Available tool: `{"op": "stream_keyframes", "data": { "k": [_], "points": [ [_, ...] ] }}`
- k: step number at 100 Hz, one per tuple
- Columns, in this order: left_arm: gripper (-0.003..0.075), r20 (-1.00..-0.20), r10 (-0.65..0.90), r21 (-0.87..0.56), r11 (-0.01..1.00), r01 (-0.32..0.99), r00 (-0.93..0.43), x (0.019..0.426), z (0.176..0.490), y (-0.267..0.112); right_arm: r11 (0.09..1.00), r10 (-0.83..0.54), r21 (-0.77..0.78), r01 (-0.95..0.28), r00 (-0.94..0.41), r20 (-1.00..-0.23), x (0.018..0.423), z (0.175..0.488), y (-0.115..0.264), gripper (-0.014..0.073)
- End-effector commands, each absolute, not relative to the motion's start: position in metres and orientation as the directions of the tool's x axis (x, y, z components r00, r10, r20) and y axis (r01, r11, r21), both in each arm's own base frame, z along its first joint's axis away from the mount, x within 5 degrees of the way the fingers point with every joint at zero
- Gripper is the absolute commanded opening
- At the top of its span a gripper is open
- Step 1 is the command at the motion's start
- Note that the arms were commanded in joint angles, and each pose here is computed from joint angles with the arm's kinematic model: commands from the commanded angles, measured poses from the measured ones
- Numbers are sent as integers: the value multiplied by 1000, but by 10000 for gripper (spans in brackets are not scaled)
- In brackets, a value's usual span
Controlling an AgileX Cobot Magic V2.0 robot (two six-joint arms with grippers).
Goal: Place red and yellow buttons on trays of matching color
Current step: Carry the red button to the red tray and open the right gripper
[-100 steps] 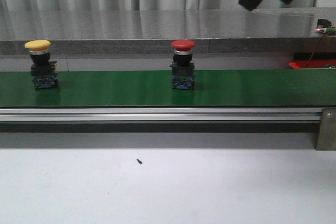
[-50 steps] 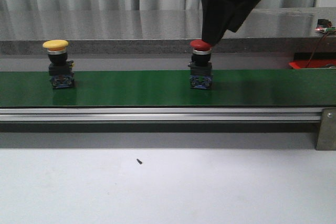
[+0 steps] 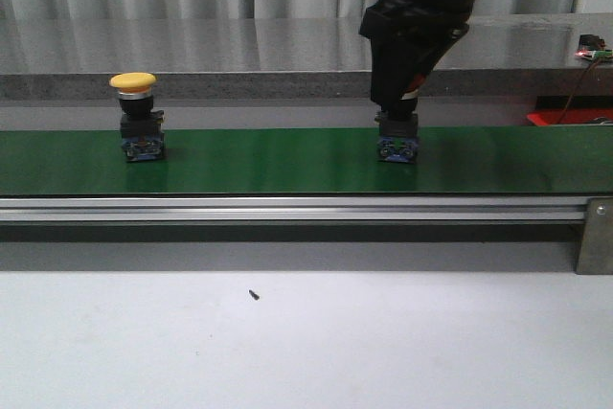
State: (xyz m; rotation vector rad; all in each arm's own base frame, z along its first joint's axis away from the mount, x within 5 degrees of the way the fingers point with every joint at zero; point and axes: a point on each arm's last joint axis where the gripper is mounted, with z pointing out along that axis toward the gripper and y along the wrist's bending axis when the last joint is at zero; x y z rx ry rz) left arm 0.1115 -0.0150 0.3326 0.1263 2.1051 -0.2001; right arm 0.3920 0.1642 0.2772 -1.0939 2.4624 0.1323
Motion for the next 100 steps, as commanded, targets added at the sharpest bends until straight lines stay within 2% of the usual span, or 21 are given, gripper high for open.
{"op": "stream_keyframes", "data": {
  "k": [1,13,32,44,60,84,100],
  "points": [
    [-20,-899,-20,-101,982,162,-438,114,346,-15,699,-654,-135,-702,-552,-517,389,311,157,189],
    [-20,-899,-20,-101,982,162,-438,114,346,-15,718,-633,-140,-682,-556,-539,388,322,149,189],
    [-20,-899,-20,-101,982,162,-438,114,346,-15,823,-504,-105,-558,-634,-587,385,347,114,189],
    [-20,-899,-20,-101,982,162,-438,114,346,-15,892,-393,-72,-446,-689,-608,383,362,81,189],
    [-20,-899,-20,-101,982,162,-438,114,346,-15,976,-163,9,-217,-759,-630,381,374,28,189],
    [-20,-899,-20,-101,982,162,-438,114,346,-15,998,56,58,26,-784,-618,379,371,-42,183],
    [-20,-899,-20,-101,982,162,-438,114,346,-15,988,152,74,135,-780,-606,376,353,-75,183]
  ]
}}
